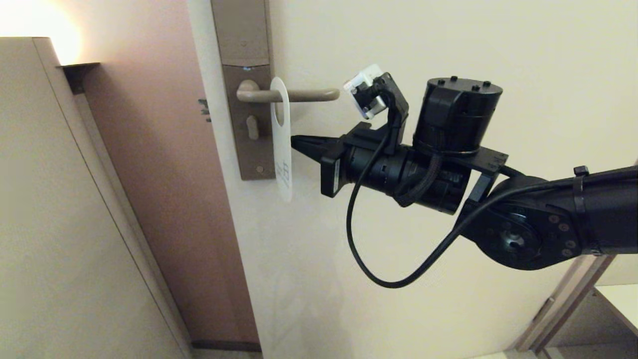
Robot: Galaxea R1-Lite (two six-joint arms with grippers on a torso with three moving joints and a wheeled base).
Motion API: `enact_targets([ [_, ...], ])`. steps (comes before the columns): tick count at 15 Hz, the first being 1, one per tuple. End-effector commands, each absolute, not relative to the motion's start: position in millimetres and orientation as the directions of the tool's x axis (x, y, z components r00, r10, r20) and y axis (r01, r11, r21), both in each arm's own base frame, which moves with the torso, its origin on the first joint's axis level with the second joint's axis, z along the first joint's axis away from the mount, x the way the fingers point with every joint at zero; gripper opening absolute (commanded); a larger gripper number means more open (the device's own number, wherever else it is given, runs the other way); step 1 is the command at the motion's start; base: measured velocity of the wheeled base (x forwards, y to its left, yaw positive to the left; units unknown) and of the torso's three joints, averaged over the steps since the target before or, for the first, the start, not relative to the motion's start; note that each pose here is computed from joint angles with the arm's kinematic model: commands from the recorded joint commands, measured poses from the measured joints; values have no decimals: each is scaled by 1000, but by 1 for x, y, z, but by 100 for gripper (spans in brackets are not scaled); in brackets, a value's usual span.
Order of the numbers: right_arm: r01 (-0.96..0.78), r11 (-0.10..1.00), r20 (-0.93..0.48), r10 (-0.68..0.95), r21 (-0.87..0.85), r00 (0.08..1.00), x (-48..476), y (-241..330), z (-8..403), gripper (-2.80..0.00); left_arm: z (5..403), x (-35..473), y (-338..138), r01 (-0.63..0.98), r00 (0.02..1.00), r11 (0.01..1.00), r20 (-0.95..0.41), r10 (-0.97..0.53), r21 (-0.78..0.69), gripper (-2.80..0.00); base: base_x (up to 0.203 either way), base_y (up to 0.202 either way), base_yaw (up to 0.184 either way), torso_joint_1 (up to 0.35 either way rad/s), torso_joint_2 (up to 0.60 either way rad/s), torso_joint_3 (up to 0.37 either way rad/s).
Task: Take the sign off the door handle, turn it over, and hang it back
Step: Hang the sign back with the other side facing out
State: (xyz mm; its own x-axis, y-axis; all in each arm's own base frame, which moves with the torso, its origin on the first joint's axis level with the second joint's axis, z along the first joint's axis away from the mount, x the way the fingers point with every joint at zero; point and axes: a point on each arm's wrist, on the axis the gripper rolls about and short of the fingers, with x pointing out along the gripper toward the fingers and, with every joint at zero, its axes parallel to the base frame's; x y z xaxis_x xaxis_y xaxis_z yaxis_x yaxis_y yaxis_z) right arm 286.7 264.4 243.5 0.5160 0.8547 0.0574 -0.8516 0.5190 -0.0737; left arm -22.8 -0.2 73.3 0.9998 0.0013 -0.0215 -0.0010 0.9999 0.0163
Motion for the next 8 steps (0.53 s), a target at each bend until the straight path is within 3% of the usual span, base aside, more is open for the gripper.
enact_targets([
  [1, -863, 500, 66, 866, -77, 496, 288, 277, 242, -280, 73, -23, 0, -1, 1000, 1000, -21, 2, 15, -280, 0, 0, 0, 0, 0, 0],
  [8, -882, 462, 129, 884, -98, 449, 290, 307, 242, -280, 73, -23, 0, -1, 1000, 1000, -21, 2, 17, -280, 0, 0, 0, 0, 0, 0],
])
